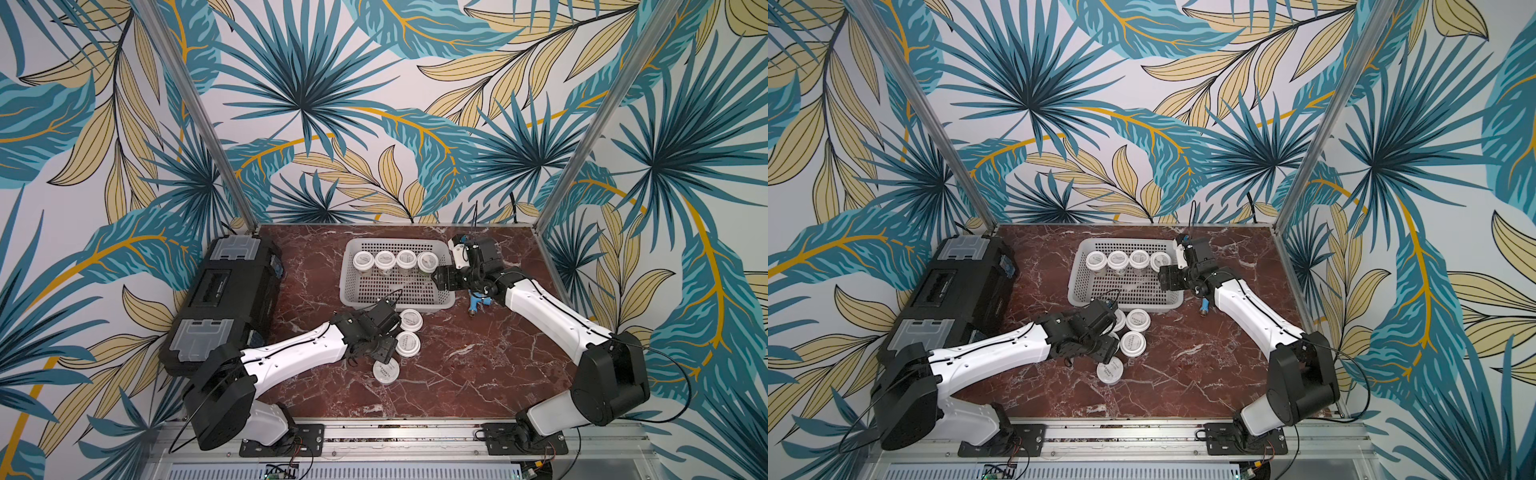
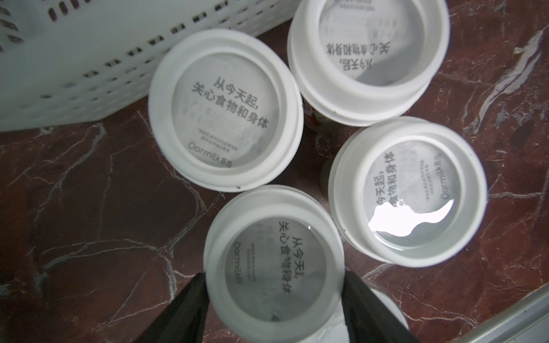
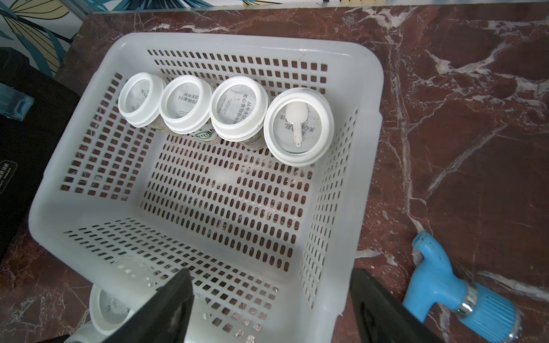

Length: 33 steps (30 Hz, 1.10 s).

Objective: Put the yogurt in the basket
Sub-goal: Pick up the yogurt from the center of the board.

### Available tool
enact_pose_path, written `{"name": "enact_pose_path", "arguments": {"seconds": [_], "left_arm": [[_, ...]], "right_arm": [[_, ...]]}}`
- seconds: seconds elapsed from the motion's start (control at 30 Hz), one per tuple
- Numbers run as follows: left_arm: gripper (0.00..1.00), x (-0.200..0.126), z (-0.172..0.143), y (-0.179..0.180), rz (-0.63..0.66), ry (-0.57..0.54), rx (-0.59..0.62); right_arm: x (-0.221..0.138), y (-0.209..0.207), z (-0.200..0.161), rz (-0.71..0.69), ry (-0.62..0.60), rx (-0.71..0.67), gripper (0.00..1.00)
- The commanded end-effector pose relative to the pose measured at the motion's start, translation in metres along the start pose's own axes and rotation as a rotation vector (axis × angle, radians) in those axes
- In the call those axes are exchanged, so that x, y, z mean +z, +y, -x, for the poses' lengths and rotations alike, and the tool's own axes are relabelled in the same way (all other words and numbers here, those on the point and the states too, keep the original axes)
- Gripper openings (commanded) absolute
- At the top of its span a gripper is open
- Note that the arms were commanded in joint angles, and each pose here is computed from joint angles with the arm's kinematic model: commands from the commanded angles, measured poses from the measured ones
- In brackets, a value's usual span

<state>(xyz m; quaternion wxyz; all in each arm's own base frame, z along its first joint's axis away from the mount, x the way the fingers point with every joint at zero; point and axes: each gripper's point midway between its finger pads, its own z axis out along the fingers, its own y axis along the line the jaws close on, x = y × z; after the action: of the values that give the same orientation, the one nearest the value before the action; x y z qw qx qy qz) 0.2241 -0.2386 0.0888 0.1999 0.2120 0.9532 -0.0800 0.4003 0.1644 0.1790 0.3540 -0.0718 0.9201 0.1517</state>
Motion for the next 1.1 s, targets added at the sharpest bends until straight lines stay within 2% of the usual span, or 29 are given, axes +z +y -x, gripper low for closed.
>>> {"name": "enact_pose_path", "arguments": {"seconds": [0.0, 0.17, 0.3, 0.8, 0.93, 1.07], "left_arm": [[0.7, -0.006, 0.017, -0.001, 0.008, -0.045, 0.003], [0.7, -0.003, 0.016, 0.0, 0.016, -0.035, 0.004], [0.69, -0.013, 0.013, 0.005, 0.035, -0.032, 0.005], [0.68, -0.091, 0.002, 0.042, 0.124, -0.113, -0.02], [0.68, -0.117, 0.013, 0.043, 0.116, -0.173, -0.015], [0.67, -0.146, 0.037, 0.047, 0.128, -0.265, 0.009]], "right_arm": [[0.004, 0.0, -0.001, 0.006, 0.017, 0.005, 0.87], [0.003, 0.0, 0.0, 0.007, 0.013, 0.003, 0.87], [0.004, -0.001, -0.001, 0.001, 0.017, 0.001, 0.87], [0.004, 0.0, -0.001, 0.005, 0.02, 0.001, 0.87], [0.004, 0.0, -0.001, 0.005, 0.021, 0.002, 0.87], [0.006, 0.0, -0.003, 0.008, 0.027, 0.002, 0.87]]}}
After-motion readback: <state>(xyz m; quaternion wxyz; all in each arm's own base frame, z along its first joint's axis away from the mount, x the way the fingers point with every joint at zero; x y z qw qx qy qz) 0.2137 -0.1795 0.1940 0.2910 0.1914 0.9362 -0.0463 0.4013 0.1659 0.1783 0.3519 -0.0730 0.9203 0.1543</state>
